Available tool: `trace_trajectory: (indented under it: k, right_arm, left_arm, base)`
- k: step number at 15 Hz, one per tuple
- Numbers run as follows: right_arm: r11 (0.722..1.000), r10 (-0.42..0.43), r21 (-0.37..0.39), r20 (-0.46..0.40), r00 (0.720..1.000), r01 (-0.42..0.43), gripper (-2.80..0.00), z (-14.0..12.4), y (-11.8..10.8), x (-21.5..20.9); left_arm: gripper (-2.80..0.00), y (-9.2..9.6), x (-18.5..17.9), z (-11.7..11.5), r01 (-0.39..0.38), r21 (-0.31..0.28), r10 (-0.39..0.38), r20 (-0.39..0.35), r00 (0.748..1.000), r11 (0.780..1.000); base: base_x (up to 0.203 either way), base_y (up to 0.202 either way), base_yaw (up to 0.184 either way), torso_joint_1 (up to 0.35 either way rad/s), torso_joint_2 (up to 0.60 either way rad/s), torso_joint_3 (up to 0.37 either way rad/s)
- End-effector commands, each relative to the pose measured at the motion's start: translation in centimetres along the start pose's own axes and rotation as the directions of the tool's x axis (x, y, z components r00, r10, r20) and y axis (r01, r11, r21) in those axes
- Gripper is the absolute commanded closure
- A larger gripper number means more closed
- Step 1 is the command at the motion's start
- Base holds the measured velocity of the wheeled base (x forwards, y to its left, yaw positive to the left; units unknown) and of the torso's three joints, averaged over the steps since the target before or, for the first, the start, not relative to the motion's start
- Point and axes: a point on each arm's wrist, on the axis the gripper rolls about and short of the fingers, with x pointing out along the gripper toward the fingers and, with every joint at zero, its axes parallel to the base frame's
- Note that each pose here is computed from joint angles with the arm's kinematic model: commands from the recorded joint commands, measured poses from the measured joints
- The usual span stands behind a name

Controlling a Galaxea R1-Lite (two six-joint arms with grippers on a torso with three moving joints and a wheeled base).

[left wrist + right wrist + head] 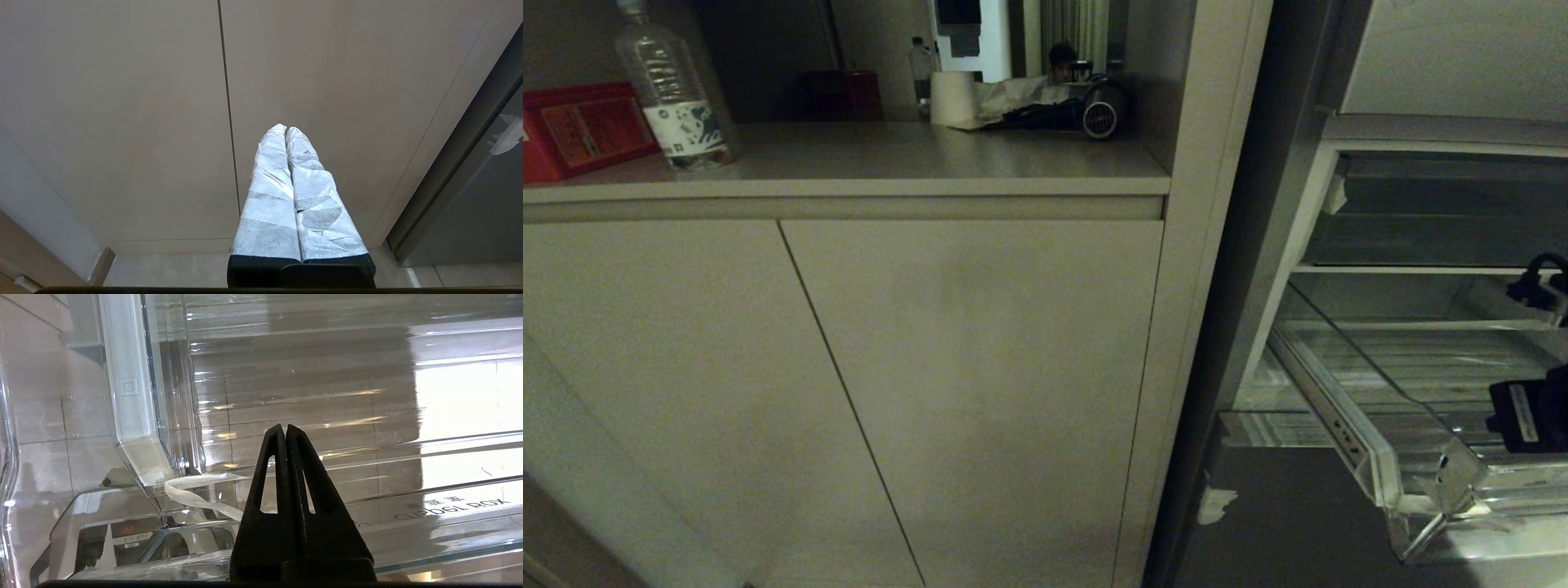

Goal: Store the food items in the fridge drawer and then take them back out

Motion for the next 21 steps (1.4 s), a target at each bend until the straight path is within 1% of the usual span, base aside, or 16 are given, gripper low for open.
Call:
trace_trajectory:
  k: [1, 5, 7, 8, 10, 11, 12, 14, 16, 17, 18, 19, 20, 21]
  right_arm:
    - [1.0, 0.0, 0.004, 0.021, 1.0, 0.0, 0.0, -0.9, -0.3, -1.1]
    - [1.0, 0.001, 0.007, 0.036, 0.999, -0.001, 0.0, -1.9, -0.7, -2.6]
    - [1.0, 0.004, 0.019, 0.076, 0.997, -0.005, 0.0, -1.4, -0.8, -3.2]
    - [0.999, 0.007, 0.032, 0.122, 0.992, -0.011, 0.0, -0.6, -0.7, -3.5]
    - [0.998, 0.014, 0.054, 0.247, 0.969, -0.028, 0.0, 0.9, -0.7, -3.9]
    - [0.997, 0.016, 0.062, 0.303, 0.953, -0.036, 0.0, 1.4, -0.7, -4.1]
    - [0.997, 0.017, 0.066, 0.323, 0.946, -0.04, 0.0, 1.3, -0.7, -4.5]
    - [0.996, 0.019, 0.073, 0.355, 0.935, -0.049, 0.0, 0.6, -1.0, -5.7]
    - [0.995, 0.019, 0.082, 0.402, 0.915, -0.056, 0.0, -1.4, -1.6, -7.5]
    - [0.994, 0.018, 0.086, 0.435, 0.9, -0.061, 0.0, -2.9, -1.9, -8.6]
    - [0.994, 0.017, 0.089, 0.478, 0.878, -0.068, 0.0, -4.8, -2.4, -10.0]
    - [0.993, 0.016, 0.092, 0.527, 0.85, -0.076, 0.0, -7.0, -2.8, -11.3]
    - [0.993, 0.018, 0.086, 0.586, 0.81, -0.084, 0.0, -9.4, -3.3, -12.6]
    - [0.993, 0.026, 0.071, 0.645, 0.764, -0.094, 0.0, -11.9, -3.7, -13.8]
  left_arm:
    - [0.0, 0.0, 0.0, 0.0, 0.0, 0.0, 0.0, -0.003, 1.0, 1.0]
    - [0.0, 0.0, 0.0, 0.0, 0.0, 0.0, 0.0, -0.002, 1.0, 1.0]
    - [0.0, 0.0, 0.0, 0.0, 0.0, 0.0, 0.0, -0.002, 1.0, 1.0]
    - [0.0, 0.0, 0.0, 0.0, 0.0, 0.0, 0.0, -0.002, 1.0, 1.0]
    - [0.0, 0.0, 0.0, 0.0, 0.0, 0.0, 0.0, -0.002, 1.0, 1.0]
    - [0.0, 0.0, 0.0, 0.0, 0.0, 0.0, 0.0, 0.0, 1.0, 1.0]
    - [0.0, 0.0, 0.0, 0.0, -0.001, 0.0, 0.001, -0.001, 1.0, 1.0]
    - [0.0, 0.0, 0.0, 0.0, 0.0, 0.0, 0.0, 0.0, 1.0, 1.0]
    - [0.0, 0.0, 0.0, 0.0, 0.0, 0.0, 0.0, 0.0, 1.0, 1.0]
    - [0.0, 0.0, 0.0, 0.0, 0.0, 0.0, 0.0, -0.002, 1.0, 1.0]
    - [0.0, 0.0, 0.0, 0.0, 0.0, 0.0, 0.0, -0.001, 1.0, 1.0]
    - [0.0, 0.0, 0.0, 0.0, 0.0, 0.0, 0.0, -0.002, 1.0, 1.0]
    - [0.0, 0.0, 0.0, 0.0, 0.0, 0.0, 0.0, 0.0, 1.0, 1.0]
    - [0.0, 0.0, 0.0, 0.0, 0.0, 0.0, 0.0, 0.0, 1.0, 1.0]
  base:
    - [0.0, 0.0, 0.0, 0.0, 0.0, 0.0]
    - [0.0, 0.0, 0.0, 0.0, 0.0, 0.0]
    - [0.0, 0.0, 0.0, 0.0, 0.0, 0.0]
    - [0.0, 0.0, 0.0, 0.0, 0.0, 0.0]
    - [0.0, 0.0, 0.0, 0.0, 0.0, 0.0]
    - [0.0, 0.0, 0.0, 0.0, 0.0, 0.0]
    - [0.0, 0.0, 0.0, 0.0, 0.0, 0.0]
    - [0.0, 0.0, 0.0, 0.0, 0.0, 0.0]
    - [0.0, 0.0, 0.0, 0.0, 0.0, 0.0]
    - [0.0, 0.0, 0.0, 0.0, 0.0, 0.0]
    - [0.0, 0.0, 0.0, 0.0, 0.0, 0.0]
    - [0.0, 0.0, 0.0, 0.0, 0.0, 0.0]
    - [0.0, 0.0, 0.0, 0.0, 0.0, 0.0]
    - [0.0, 0.0, 0.0, 0.0, 0.0, 0.0]
